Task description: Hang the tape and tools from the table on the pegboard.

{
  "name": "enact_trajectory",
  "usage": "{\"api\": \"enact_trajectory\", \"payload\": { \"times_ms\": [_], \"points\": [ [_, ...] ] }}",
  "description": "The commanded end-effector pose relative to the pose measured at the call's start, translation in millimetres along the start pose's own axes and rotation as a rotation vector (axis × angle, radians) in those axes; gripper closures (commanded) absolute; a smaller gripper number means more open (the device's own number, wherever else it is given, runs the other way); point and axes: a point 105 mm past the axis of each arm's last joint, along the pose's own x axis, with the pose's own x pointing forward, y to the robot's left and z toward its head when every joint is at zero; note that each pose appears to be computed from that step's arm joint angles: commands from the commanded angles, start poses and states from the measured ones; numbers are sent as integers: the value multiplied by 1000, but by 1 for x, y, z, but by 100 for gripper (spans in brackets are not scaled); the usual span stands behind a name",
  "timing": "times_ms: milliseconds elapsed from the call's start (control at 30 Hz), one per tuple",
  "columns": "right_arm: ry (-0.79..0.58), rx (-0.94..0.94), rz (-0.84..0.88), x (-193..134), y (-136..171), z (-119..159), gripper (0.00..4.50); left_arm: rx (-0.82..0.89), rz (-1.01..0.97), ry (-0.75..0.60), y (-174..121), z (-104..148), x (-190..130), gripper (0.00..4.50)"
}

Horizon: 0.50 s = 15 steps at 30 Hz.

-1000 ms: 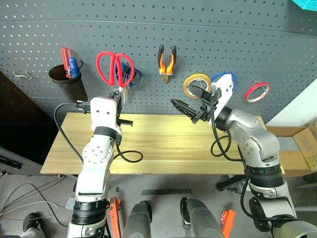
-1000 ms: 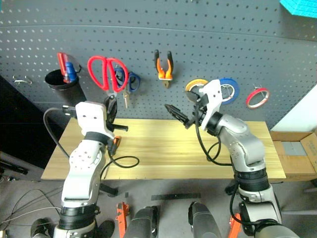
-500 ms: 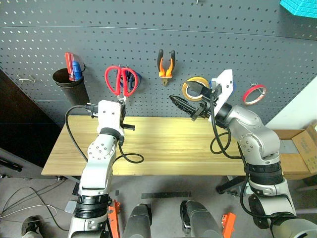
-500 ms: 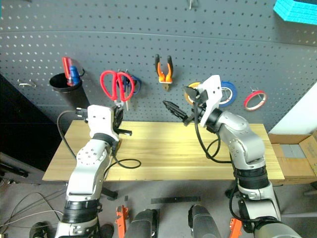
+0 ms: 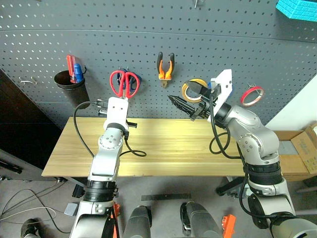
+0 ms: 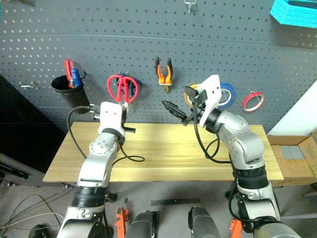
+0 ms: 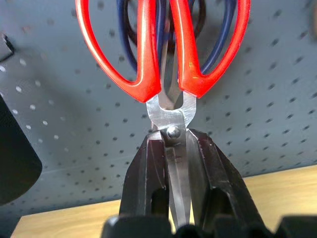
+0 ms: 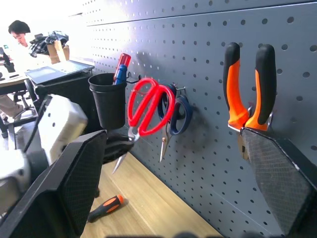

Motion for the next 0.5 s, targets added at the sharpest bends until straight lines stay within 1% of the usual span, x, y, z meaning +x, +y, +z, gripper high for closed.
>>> {"api": "enact_trajectory", "payload": {
  "times_ms": [33,167,300,500],
  "points": [
    [-59,-53,21,2,6,18,0,-17,21,-83,-2,25,12,427],
    [-60,-59,23,3,7,19,0,-40,11,-77,-6,25,19,427],
    [-60,-61,21,1,7,20,0,-47,-2,-47,-6,16,16,427],
    [-70,-61,26,3,8,23,0,-39,15,1,4,1,9,221]
  ]
}}
